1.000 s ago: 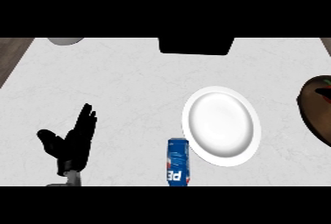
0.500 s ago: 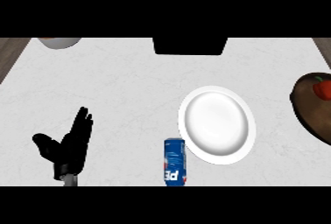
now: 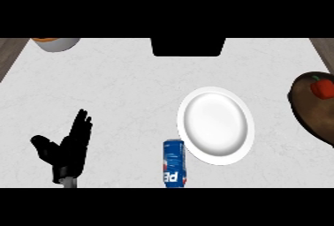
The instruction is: Pick the bell pepper from the plate and place it in the pan
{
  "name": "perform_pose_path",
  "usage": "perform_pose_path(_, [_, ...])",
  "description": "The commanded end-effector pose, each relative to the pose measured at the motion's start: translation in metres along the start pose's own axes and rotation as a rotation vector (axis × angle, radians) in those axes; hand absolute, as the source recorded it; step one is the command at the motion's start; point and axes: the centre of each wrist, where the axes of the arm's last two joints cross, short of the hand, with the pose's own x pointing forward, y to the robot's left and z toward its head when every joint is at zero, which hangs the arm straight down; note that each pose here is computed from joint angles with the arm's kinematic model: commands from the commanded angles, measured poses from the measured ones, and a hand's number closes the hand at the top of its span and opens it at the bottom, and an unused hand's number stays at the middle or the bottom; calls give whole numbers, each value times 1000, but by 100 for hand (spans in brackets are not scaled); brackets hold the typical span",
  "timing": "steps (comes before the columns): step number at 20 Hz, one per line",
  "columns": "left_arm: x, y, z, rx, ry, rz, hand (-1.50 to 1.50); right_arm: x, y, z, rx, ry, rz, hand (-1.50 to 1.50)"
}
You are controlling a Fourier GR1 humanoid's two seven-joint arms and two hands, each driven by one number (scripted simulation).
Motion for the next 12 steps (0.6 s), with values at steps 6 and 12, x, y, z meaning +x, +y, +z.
perform_pose_path(6, [-14, 3, 0, 14, 66, 4, 0, -9, -24, 29, 34, -4, -3, -150])
perform_pose_path(12, [-15, 10, 0, 10, 74, 6, 0, -12, -28, 42, 1, 27, 13, -150])
